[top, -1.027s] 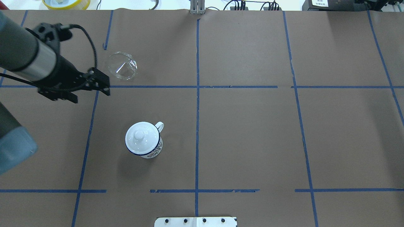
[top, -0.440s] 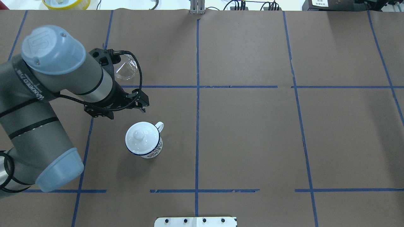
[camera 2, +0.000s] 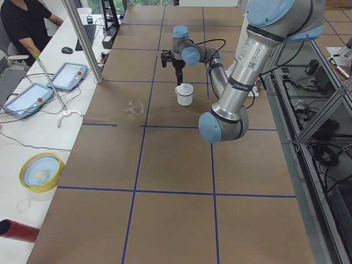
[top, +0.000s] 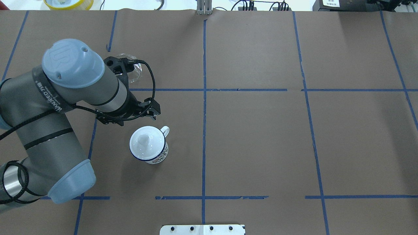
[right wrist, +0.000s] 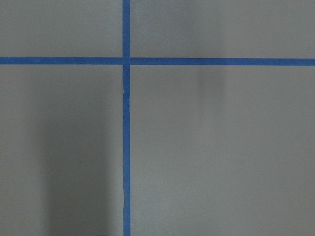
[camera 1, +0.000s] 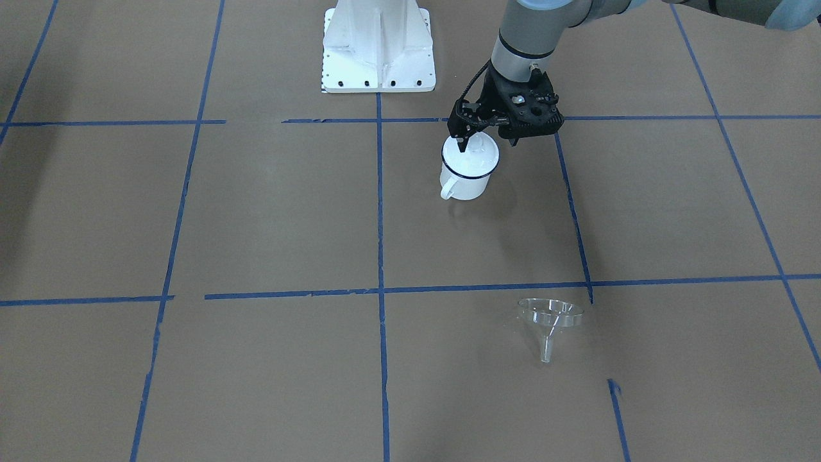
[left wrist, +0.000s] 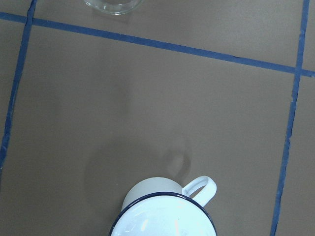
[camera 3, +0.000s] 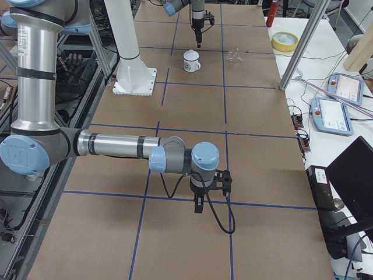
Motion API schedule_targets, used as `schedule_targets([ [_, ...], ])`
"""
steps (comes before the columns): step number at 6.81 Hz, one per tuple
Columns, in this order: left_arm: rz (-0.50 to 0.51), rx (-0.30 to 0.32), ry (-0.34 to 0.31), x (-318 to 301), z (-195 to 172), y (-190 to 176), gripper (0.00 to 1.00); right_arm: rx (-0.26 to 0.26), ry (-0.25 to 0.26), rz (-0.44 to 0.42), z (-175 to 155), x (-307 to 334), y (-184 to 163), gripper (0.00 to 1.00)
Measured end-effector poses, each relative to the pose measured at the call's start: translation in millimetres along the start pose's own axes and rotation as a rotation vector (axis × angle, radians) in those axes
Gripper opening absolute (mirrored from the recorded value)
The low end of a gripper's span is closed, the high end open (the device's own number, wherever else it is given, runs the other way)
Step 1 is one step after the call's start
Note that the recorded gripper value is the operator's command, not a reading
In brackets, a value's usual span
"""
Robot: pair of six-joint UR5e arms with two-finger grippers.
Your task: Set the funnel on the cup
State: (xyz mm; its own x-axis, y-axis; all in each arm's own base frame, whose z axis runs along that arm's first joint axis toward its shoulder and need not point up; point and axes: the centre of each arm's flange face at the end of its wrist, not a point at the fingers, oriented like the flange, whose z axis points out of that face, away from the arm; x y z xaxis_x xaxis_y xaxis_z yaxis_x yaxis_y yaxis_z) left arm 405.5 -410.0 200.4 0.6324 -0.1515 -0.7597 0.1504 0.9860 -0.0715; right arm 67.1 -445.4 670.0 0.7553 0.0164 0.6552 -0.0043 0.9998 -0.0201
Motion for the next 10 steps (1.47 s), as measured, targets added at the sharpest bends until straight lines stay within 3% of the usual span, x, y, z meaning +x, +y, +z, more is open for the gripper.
schedule_targets([
  [4, 0.044, 0.001, -0.040, 11, 32, 31, 0.99, 0.000, 0.000, 0.000, 0, 0, 0, 1.00],
  [7, 0.047, 0.003, -0.056, 9, 40, 34, 0.67, 0.000, 0.000, 0.000, 0, 0, 0, 1.00],
  [10, 0.047, 0.002, -0.058, 9, 40, 34, 0.63, 0.000, 0.000, 0.000, 0, 0, 0, 1.00],
])
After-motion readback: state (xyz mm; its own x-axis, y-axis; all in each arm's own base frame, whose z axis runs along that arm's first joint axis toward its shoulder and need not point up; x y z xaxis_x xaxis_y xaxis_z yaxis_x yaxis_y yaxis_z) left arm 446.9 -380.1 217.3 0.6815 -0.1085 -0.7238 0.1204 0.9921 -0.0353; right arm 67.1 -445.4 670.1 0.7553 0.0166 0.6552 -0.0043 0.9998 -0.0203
